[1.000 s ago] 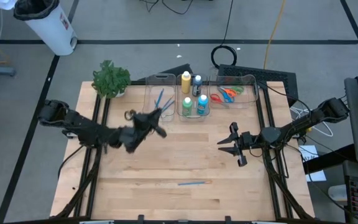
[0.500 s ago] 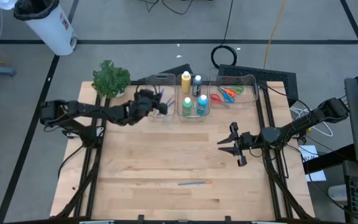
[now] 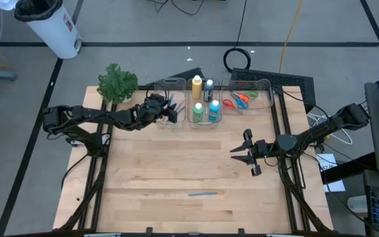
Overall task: Pick & Place Paint Supplies
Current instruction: Put the blue paint brush into the left transparent bin
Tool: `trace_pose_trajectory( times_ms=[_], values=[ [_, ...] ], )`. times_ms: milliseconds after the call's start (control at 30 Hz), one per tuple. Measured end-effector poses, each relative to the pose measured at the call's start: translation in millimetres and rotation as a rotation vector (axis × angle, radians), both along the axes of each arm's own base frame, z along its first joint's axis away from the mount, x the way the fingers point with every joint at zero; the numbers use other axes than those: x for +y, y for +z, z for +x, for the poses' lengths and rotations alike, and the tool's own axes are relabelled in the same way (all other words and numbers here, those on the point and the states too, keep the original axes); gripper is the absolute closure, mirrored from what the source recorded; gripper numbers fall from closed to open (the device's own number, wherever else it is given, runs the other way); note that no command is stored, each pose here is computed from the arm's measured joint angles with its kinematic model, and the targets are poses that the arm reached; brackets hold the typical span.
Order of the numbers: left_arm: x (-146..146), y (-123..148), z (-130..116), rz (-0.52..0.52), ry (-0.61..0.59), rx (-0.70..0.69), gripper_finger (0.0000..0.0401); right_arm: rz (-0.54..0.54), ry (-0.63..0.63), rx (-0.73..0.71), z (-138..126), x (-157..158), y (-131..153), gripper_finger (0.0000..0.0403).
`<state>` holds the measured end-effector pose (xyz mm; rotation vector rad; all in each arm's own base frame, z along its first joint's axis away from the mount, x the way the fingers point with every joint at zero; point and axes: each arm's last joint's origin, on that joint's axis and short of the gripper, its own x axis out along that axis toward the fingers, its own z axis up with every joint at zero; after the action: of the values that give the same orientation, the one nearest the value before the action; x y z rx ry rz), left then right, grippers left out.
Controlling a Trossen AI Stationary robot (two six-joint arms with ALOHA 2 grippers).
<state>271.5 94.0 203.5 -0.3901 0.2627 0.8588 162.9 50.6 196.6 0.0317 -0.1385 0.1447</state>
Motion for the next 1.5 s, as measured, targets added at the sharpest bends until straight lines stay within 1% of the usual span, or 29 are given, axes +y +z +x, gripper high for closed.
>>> trace_pose_trajectory(
  times_ms=[133, 233, 367, 433, 500, 567, 633, 700, 767, 833, 900, 1000, 1133, 1200, 1267, 1400, 1500],
  values=[
    [-1.7, 4.2, 0.2, 0.013, -0.073, 0.001, 0.0146, -0.006, -0.001, 0.004, 0.1, 0.0, -0.4, 0.0312],
    [-2.0, 5.2, -0.2, 0.001, -0.077, -0.008, 0.0123, -0.007, -0.001, 0.001, 0.0, 0.0, -0.2, 0.0312],
    [-2.3, 8.5, -1.4, -0.007, -0.079, -0.029, 0.0106, -0.006, 0.0, 0.001, 0.0, 0.0, -0.2, 0.0312],
    [-3.6, 8.4, -2.7, -0.019, -0.112, -0.016, 0.0103, 0.002, 0.001, 0.003, 0.0, 0.0, -0.2, 0.0312],
    [-6.5, 13.1, -2.6, -0.025, -0.159, -0.042, 0.0103, 0.015, 0.004, 0.008, 0.1, 0.1, -0.5, 0.0312],
    [-11.0, 18.8, -4.6, -0.062, -0.217, -0.075, 0.0102, 0.03, 0.014, 0.005, -0.2, 0.7, 0.0, 0.0312],
    [-18.7, 24.1, -5.5, -0.125, -0.292, -0.124, 0.0102, 0.053, 0.063, -0.007, -1.5, 4.3, 1.5, 0.0311],
    [-30.3, 28.3, -6.3, -0.165, -0.381, -0.149, 0.0102, 0.06, 0.168, -0.009, -4.4, 12.5, 2.0, 0.0305],
    [-45.1, 29.6, -6.3, -0.156, -0.444, -0.147, 0.0102, 0.072, 0.255, 0.009, -8.1, 23.9, 0.3, 0.0291],
    [-61.2, 28.9, -4.6, -0.12, -0.463, -0.144, 0.0102, 0.071, 0.318, 0.046, -12.0, 38.5, -3.2, 0.0272],
    [-76.3, 28.0, -3.9, -0.085, -0.464, -0.139, 0.0103, 0.043, 0.335, 0.091, -13.2, 55.6, -5.1, 0.0248],
    [-95.2, 30.1, -3.6, -0.042, -0.458, -0.146, 0.0102, -0.037, 0.285, 0.199, -9.2, 82.6, -9.6, 0.021],
    [-112.1, 30.4, -4.7, -0.032, -0.462, -0.15, 0.0102, -0.145, 0.207, 0.421, 6.1, 112.0, -25.1, 0.0177],
    [-118.6, 30.9, -5.2, -0.033, -0.479, -0.157, 0.0102, -0.173, 0.189, 0.52, 15.1, 121.7, -36.4, 0.0174],
    [-122.9, 30.6, -5.6, -0.034, -0.494, -0.154, 0.0102, -0.209, 0.175, 0.586, 22.5, 128.9, -49.1, 0.0176],
    [-128.1, 28.3, -5.5, -0.031, -0.499, -0.143, 0.0102, -0.255, 0.141, 0.649, 36.3, 133.6, -72.5, 0.019],
    [-129.7, 28.8, -5.8, -0.027, -0.495, -0.148, 0.0102, -0.24, 0.097, 0.682, 45.0, 128.2, -85.7, 0.0202]
  ],
)
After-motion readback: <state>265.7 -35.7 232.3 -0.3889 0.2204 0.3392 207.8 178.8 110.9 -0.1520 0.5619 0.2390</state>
